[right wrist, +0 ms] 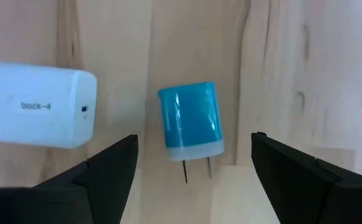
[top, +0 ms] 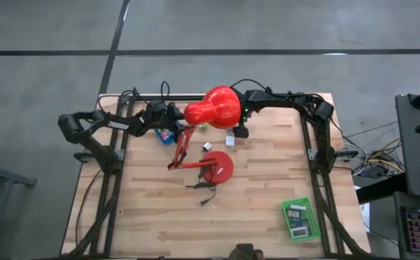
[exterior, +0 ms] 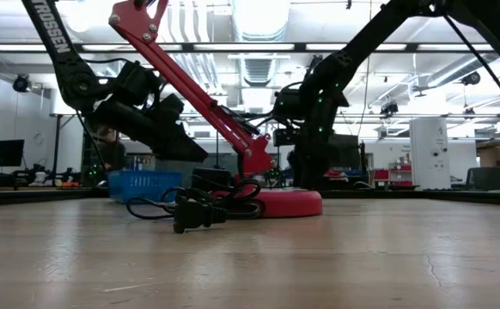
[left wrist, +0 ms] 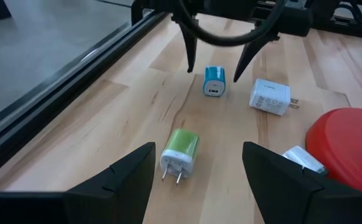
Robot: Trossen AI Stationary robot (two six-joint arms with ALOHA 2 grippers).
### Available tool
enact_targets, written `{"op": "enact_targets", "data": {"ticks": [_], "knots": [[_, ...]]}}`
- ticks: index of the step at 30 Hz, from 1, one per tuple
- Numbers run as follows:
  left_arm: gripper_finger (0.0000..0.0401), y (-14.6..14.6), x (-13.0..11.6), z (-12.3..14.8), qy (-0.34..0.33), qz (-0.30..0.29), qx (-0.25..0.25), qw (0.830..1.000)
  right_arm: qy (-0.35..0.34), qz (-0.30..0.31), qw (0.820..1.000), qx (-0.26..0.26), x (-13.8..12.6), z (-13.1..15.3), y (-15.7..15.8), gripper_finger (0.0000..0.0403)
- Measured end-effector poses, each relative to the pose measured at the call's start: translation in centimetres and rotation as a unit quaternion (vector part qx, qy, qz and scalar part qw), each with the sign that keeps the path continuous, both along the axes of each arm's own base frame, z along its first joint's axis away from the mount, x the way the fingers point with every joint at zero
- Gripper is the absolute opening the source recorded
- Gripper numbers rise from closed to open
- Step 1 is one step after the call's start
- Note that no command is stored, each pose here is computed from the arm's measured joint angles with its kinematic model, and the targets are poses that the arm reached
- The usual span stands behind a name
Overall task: Pick & Place Office items
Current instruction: Put the light blue charger adapter into the blue bin
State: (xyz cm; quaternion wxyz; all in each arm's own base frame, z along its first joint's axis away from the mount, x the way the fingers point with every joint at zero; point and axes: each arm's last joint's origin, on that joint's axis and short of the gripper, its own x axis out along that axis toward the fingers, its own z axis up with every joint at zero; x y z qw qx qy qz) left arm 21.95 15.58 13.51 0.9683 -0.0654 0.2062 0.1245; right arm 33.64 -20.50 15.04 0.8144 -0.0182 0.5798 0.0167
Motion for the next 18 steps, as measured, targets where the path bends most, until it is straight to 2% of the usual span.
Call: {"op": "enact_targets", "data": {"ticks": [11,18], "knots": [[0.0245,0.02,0.04,0.10,-0.006,-0.001,0.004,1.000,-0.005,0.008,1.000,-0.006,0.17,0.04,0.03,0.0300],[0.0245,0.02,0.04,0.11,-0.006,-0.001,0.004,1.000,-0.008,0.012,1.000,-0.008,0.28,0.08,0.15,0.0261]]}}
